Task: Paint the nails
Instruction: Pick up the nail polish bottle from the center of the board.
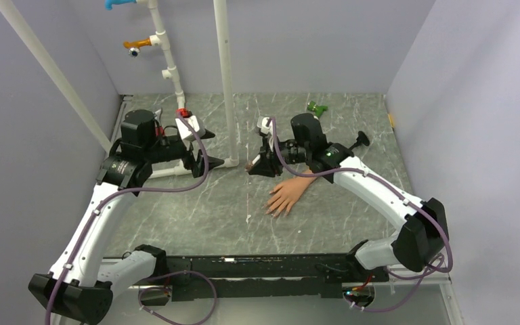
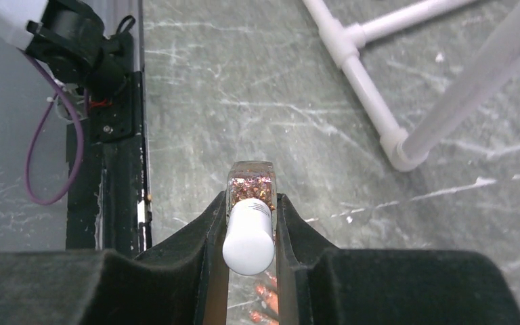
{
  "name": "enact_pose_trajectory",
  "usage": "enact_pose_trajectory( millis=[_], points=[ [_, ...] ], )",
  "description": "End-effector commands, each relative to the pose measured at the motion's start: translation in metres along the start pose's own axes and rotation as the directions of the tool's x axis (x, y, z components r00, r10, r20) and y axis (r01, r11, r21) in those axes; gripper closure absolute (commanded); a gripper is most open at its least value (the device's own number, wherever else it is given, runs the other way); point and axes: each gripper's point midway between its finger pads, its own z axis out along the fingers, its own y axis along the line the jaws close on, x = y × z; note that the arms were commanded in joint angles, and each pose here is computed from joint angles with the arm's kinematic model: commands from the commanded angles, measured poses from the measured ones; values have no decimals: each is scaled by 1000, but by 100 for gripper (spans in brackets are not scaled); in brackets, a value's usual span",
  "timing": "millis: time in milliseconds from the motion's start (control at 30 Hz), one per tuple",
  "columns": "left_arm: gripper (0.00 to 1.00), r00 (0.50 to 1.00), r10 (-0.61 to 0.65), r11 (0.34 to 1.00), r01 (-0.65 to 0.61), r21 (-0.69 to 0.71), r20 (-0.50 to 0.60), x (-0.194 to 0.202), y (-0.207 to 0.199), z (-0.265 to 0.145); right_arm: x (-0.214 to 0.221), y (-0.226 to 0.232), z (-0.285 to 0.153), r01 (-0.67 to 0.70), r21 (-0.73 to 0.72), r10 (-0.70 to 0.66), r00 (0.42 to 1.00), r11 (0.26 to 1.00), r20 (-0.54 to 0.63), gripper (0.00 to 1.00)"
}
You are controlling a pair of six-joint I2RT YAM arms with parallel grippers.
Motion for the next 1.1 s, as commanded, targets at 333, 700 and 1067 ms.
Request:
enact_pose_trajectory(
  millis=[333,700,1067],
  points=[
    [21,982,-95,918,22,397,166,-42,-47,-8,-65,48,-16,163,-218,-148,986,962,83,100],
    [24,975,-194,920,142,366,109,-32,-39,18,-81,61,-5,195,-229,-170,978,954,124,100],
    [32,984,-164,909,123,399,70,-23,-52,23,-85,59,-1,199,-207,-177,977,958,118,100]
  ],
)
